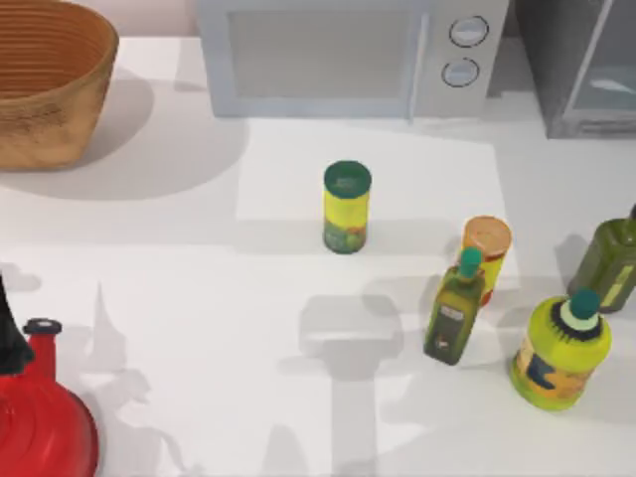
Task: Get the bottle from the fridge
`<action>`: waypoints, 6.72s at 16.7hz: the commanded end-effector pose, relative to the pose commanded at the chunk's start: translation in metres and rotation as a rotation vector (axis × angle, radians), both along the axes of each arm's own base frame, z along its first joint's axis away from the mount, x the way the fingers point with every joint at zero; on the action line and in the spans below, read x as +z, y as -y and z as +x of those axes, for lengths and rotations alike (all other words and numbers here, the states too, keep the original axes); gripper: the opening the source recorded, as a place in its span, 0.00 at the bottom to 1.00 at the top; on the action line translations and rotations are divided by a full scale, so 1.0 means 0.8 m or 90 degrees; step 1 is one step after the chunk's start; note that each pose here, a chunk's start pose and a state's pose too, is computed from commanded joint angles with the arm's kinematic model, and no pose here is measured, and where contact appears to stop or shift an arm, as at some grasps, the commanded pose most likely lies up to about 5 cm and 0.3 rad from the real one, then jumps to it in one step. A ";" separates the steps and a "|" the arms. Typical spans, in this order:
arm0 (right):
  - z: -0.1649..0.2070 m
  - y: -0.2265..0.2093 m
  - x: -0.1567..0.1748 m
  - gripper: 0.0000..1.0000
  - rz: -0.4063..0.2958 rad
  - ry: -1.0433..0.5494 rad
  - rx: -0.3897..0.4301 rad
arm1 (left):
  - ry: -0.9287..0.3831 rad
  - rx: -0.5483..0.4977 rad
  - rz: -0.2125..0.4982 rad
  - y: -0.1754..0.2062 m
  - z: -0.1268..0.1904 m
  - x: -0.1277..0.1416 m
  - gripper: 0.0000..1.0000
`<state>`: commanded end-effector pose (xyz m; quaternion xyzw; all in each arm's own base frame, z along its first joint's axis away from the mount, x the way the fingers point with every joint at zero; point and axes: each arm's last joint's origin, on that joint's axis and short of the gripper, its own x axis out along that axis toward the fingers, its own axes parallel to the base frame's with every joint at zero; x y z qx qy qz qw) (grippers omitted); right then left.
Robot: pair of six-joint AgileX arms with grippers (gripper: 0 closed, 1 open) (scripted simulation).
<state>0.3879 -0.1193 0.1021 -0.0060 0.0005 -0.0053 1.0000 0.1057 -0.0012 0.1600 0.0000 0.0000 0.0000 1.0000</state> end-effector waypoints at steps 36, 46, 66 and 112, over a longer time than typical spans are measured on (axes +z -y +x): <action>0.065 0.001 0.020 0.00 0.000 0.005 -0.002 | 0.000 0.000 0.000 0.000 0.000 0.000 1.00; 0.064 0.001 0.062 0.00 0.002 0.000 -0.001 | 0.000 0.000 0.000 0.000 0.000 0.000 1.00; -0.062 -0.007 0.067 0.00 0.002 -0.001 0.002 | 0.000 0.000 0.000 0.000 0.000 0.000 1.00; -0.276 -0.338 0.186 0.00 0.109 0.017 0.044 | 0.000 0.000 0.000 0.000 0.000 0.000 1.00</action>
